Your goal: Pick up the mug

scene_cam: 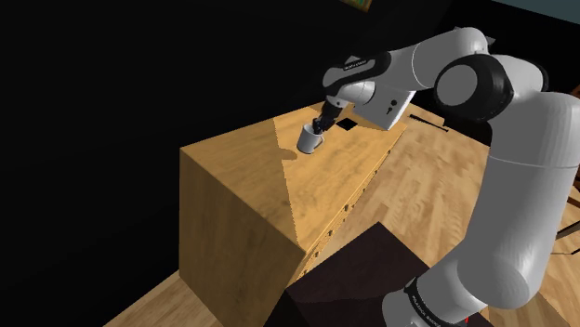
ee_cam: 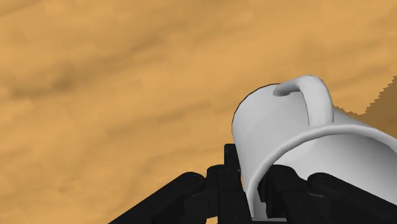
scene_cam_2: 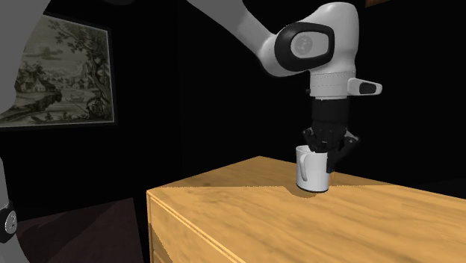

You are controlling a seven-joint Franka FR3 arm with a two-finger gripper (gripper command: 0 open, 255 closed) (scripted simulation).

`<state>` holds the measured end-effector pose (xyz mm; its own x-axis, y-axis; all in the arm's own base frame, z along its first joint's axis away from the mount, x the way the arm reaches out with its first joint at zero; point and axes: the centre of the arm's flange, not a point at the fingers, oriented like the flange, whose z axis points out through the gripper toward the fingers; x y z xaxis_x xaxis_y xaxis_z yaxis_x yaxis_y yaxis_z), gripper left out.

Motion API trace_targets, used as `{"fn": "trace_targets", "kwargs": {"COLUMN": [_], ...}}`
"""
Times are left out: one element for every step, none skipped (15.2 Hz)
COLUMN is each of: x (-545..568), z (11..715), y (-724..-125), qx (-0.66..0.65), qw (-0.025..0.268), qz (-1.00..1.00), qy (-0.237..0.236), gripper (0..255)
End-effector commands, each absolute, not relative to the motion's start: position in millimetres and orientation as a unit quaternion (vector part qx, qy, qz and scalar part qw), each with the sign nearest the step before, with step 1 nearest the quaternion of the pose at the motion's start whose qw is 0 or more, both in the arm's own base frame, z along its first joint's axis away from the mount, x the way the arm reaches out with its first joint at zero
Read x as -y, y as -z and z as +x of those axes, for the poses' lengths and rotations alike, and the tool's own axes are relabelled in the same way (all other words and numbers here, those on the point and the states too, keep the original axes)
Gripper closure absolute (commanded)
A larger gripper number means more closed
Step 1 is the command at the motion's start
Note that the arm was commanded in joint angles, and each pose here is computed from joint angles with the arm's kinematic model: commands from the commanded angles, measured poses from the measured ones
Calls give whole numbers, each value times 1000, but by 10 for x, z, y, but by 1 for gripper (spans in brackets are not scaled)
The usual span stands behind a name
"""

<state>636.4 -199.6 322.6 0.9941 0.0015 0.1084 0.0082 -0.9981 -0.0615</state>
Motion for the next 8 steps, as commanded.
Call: {"fn": "trace_targets", "kwargs": {"x": [1999,1999,1999,1999,1999,1999,1999,1999], "z": [6377,6377,6377,6377,6377,6377,6376,6376], "y": [-3325,-3377,-3430,-3483,-3536,-3589,-3596,-3597], "qx": [2,2,2,2,2,2,2,2], "qw": [31,31,31,31,31,31,31,31], "qz": [-998,-998,-998,-998,-998,-998,-998,-998], "qy": [54,54,54,54,54,54,54,54], "gripper": [255,255,255,255,255,255,255,255]}}
